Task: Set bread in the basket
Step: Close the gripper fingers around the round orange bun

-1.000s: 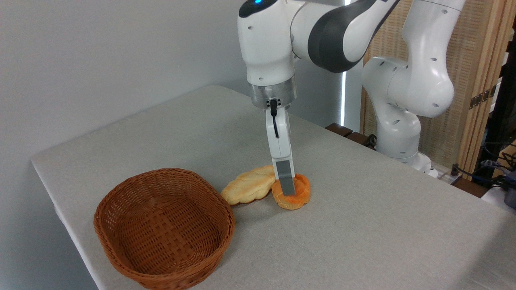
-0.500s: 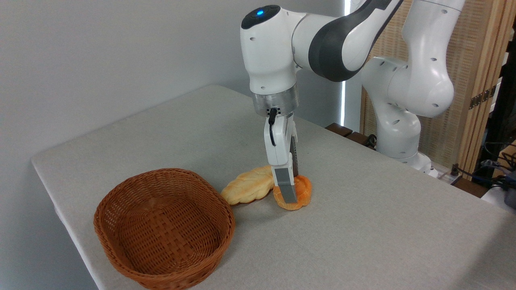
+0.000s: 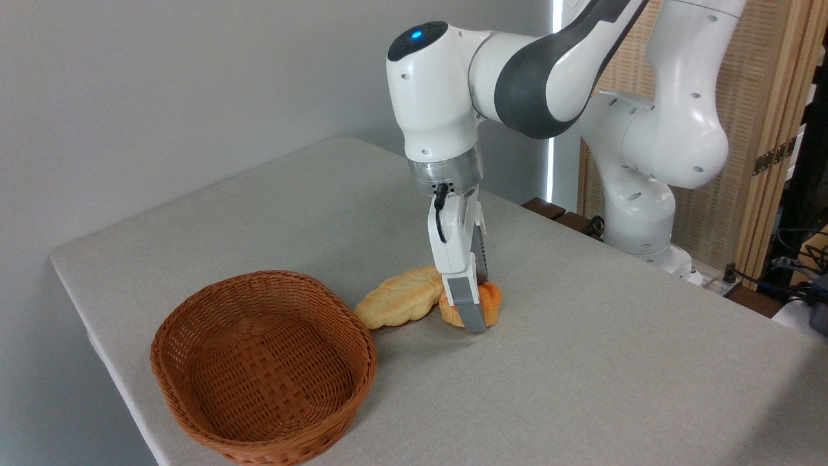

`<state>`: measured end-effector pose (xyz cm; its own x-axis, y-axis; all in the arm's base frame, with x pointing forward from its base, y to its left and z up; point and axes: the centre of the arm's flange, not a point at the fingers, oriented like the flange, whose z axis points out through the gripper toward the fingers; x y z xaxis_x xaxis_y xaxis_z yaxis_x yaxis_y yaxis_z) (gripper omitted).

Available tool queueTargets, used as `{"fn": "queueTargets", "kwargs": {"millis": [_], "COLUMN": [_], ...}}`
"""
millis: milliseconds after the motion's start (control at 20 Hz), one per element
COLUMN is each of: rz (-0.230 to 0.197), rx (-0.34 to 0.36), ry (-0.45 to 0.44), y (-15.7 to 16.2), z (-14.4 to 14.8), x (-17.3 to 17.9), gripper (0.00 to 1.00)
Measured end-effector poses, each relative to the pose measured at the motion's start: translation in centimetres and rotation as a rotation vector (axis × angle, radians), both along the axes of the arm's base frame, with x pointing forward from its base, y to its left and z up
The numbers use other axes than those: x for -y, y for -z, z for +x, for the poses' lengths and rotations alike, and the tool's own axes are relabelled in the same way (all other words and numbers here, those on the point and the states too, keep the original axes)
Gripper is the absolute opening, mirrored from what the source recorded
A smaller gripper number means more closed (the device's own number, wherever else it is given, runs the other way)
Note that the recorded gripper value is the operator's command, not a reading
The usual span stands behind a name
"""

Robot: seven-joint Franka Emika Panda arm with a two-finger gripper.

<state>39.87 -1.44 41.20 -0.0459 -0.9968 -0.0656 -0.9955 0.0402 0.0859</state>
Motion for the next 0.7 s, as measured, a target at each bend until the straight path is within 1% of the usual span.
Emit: {"fn": "queueTargets", "kwargs": {"millis": [200, 250, 300, 450, 700], "rz": [0.0, 0.001, 0.001, 0.001, 0.001], "rx": [-0.002, -0.004, -0.005, -0.007, -0.008], "ry": [0.001, 0.002, 0.003, 0.003, 0.004], "y": [0.1, 0.15, 0.2, 0.31, 0.33], "z": [0.0, -0.01, -0.02, -0.05, -0.06], "x": [0.05, 0.08, 0.11, 0.13, 0.15], "gripper": [0.81, 0.76, 0.74, 0.71, 0.71]}}
